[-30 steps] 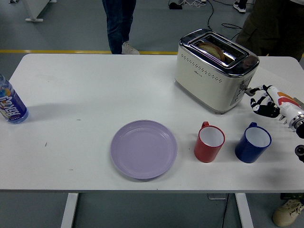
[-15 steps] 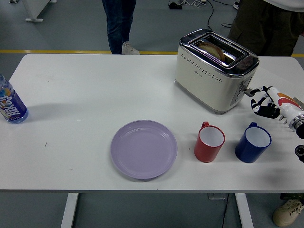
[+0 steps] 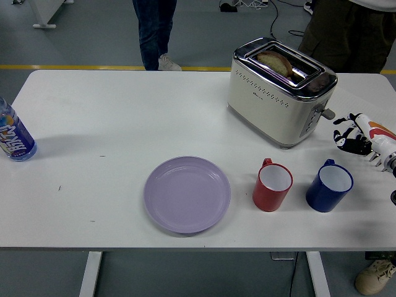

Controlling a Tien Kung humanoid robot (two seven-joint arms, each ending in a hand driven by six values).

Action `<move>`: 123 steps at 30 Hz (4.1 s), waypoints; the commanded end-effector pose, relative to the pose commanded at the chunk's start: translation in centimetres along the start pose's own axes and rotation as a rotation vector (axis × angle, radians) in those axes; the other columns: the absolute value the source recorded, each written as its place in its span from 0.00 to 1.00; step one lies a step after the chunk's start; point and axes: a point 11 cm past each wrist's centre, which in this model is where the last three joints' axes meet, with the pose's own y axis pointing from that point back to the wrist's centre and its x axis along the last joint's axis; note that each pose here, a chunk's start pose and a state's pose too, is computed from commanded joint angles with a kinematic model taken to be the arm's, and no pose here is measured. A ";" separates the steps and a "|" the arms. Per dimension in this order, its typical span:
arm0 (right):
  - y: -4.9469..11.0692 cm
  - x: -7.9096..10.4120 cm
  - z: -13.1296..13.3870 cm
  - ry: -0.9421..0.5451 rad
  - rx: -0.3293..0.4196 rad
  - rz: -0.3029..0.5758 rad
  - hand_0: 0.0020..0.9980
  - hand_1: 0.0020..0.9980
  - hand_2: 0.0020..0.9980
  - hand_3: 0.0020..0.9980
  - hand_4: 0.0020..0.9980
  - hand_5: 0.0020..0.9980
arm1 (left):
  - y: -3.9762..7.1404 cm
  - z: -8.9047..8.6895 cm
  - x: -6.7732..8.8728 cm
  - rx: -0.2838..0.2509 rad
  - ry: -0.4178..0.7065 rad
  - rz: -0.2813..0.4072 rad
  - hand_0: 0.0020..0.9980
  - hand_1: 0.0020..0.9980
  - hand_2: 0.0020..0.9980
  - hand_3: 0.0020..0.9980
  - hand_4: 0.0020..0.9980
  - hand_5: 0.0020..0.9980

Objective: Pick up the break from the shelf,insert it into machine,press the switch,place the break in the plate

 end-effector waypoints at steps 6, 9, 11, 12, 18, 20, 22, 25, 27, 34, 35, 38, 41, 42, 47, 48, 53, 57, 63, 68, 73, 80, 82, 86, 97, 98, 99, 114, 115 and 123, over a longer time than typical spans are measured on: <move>0.1 0.4 0.2 -0.001 -0.004 0.009 0.28 0.20 0.42 0.72 0.53 0.31 | -0.1 -0.3 0.0 0.005 -0.002 0.001 0.63 0.49 0.49 0.54 0.33 0.81; 0.1 0.5 0.2 -0.002 -0.003 0.012 0.28 0.20 0.42 0.72 0.53 0.31 | -0.1 -0.4 0.0 0.008 -0.004 0.001 0.63 0.50 0.49 0.54 0.33 0.81; 0.2 0.5 0.3 -0.002 -0.004 0.013 0.28 0.20 0.42 0.72 0.53 0.31 | -0.1 -0.5 0.0 0.010 -0.005 0.001 0.63 0.50 0.49 0.54 0.33 0.81; 0.2 0.6 0.3 -0.001 -0.005 0.014 0.28 0.20 0.42 0.72 0.53 0.31 | -0.1 -0.6 0.0 0.011 -0.006 0.001 0.63 0.50 0.49 0.54 0.33 0.81; 0.3 1.2 0.9 0.001 -0.023 0.033 0.28 0.20 0.42 0.72 0.53 0.31 | -0.2 -0.9 0.0 0.017 -0.007 0.001 0.63 0.50 0.49 0.54 0.33 0.81; 0.4 2.0 1.3 -0.001 -0.035 0.061 0.28 0.20 0.42 0.72 0.53 0.31 | -0.2 -0.9 0.0 0.017 -0.008 0.001 0.63 0.50 0.49 0.54 0.33 0.81; 0.5 2.6 1.4 -0.006 -0.040 0.082 0.28 0.20 0.42 0.72 0.53 0.31 | -0.2 -1.0 0.0 0.018 -0.008 0.001 0.63 0.49 0.49 0.54 0.33 0.81; 0.6 3.7 1.6 -0.016 -0.046 0.128 0.28 0.20 0.42 0.72 0.53 0.31 | -0.2 -1.0 0.1 0.018 -0.009 0.001 0.63 0.49 0.49 0.54 0.33 0.81; 0.6 4.8 1.4 -0.027 -0.043 0.173 0.35 0.22 0.44 0.72 0.53 0.31 | -0.2 -1.0 0.1 0.017 -0.009 0.001 0.63 0.50 0.49 0.54 0.33 0.81; 0.6 7.0 0.7 -0.043 -0.024 0.249 0.39 0.24 0.46 0.73 0.53 0.31 | -0.2 -0.8 0.1 0.015 -0.006 0.001 0.63 0.49 0.49 0.54 0.33 0.81; 0.6 7.1 0.6 -0.044 -0.022 0.252 0.39 0.24 0.46 0.73 0.53 0.31 | -0.2 -0.8 0.1 0.015 -0.006 0.001 0.63 0.49 0.49 0.54 0.33 0.81; 0.6 7.6 0.2 -0.053 -0.015 0.265 0.39 0.24 0.46 0.73 0.53 0.31 | -0.2 -0.7 0.1 0.014 -0.005 0.001 0.63 0.49 0.49 0.54 0.33 0.81; 0.5 7.8 -0.2 -0.060 -0.005 0.274 0.42 0.28 0.48 0.73 0.53 0.32 | -0.2 -0.7 0.1 0.013 -0.004 0.001 0.63 0.49 0.49 0.54 0.33 0.81; 0.5 8.0 -0.4 -0.066 0.002 0.280 0.42 0.28 0.48 0.73 0.53 0.32 | -0.2 -0.7 0.1 0.013 -0.004 0.001 0.63 0.49 0.49 0.54 0.33 0.81; 0.3 9.1 -1.7 -0.094 0.034 0.309 0.46 0.34 0.51 0.73 0.54 0.32 | -0.1 -0.6 0.1 0.011 -0.004 0.001 0.63 0.49 0.49 0.54 0.33 0.81; 0.3 9.3 -1.9 -0.098 0.040 0.314 0.46 0.34 0.51 0.73 0.54 0.32 | -0.1 -0.6 0.2 0.011 -0.004 0.001 0.63 0.49 0.49 0.54 0.33 0.81; 0.2 10.2 -2.9 -0.112 0.065 0.331 0.58 0.48 0.59 0.74 0.54 0.32 | -0.1 -0.4 0.3 0.010 -0.005 0.003 0.63 0.49 0.48 0.54 0.33 0.81; 0.1 10.5 -3.4 -0.122 0.077 0.332 0.66 0.56 0.64 0.75 0.54 0.32 | -0.1 -0.3 0.3 0.009 -0.005 0.005 0.63 0.49 0.48 0.54 0.33 0.81; -0.1 10.6 -4.1 -0.145 0.092 0.324 0.73 0.65 0.69 0.76 0.54 0.32 | -0.1 -0.3 0.4 0.007 -0.003 0.005 0.63 0.49 0.48 0.54 0.33 0.81; -0.4 10.6 -5.0 -0.164 0.113 0.306 0.73 0.65 0.69 0.76 0.54 0.32 | -0.1 -0.2 0.4 0.006 -0.002 0.005 0.63 0.49 0.48 0.54 0.33 0.81; -0.6 10.5 -6.1 -0.183 0.136 0.287 0.80 0.71 0.74 0.78 0.55 0.32 | -0.1 -0.1 0.4 0.003 -0.002 0.005 0.63 0.49 0.48 0.54 0.33 0.81; -1.0 10.3 -7.7 -0.214 0.169 0.254 0.83 0.76 0.77 0.80 0.59 0.34 | 0.0 0.0 0.4 0.002 0.000 0.007 0.63 0.49 0.48 0.54 0.33 0.81; -1.1 10.2 -8.1 -0.222 0.177 0.247 0.85 0.79 0.80 0.81 0.60 0.34 | -0.1 0.0 0.5 0.002 0.000 0.007 0.63 0.49 0.48 0.54 0.34 0.81; -1.4 9.9 -9.3 -0.242 0.198 0.226 0.85 0.79 0.80 0.81 0.60 0.34 | -0.1 -0.1 0.5 0.004 -0.001 0.007 0.63 0.49 0.48 0.54 0.34 0.81; -2.4 9.3 -12.2 -0.270 0.234 0.172 0.87 0.80 0.81 0.83 0.63 0.36 | -0.1 -0.3 0.5 0.008 -0.005 0.009 0.63 0.49 0.48 0.54 0.34 0.81; -2.5 9.2 -12.5 -0.269 0.236 0.168 0.87 0.80 0.81 0.83 0.63 0.36 | -0.1 -0.3 0.5 0.007 -0.006 0.010 0.63 0.49 0.48 0.54 0.34 0.81; -2.6 9.2 -12.6 -0.268 0.237 0.166 0.87 0.81 0.83 0.84 0.64 0.36 | -0.1 -0.3 0.5 0.007 -0.006 0.010 0.63 0.49 0.48 0.54 0.34 0.81; -4.2 8.6 -14.5 -0.260 0.230 0.136 0.88 0.82 0.83 0.85 0.67 0.37 | -0.1 0.1 0.7 0.001 -0.004 0.012 0.63 0.49 0.47 0.55 0.34 0.81; -4.4 8.7 -14.6 -0.256 0.229 0.136 0.88 0.82 0.83 0.85 0.67 0.37 | -0.1 0.1 0.7 0.000 -0.003 0.012 0.63 0.49 0.47 0.55 0.34 0.81; -5.3 8.7 -16.0 -0.214 0.223 0.113 0.88 0.82 0.83 0.85 0.69 0.38 | 0.0 0.4 0.7 -0.005 0.001 0.013 0.63 0.49 0.47 0.54 0.34 0.81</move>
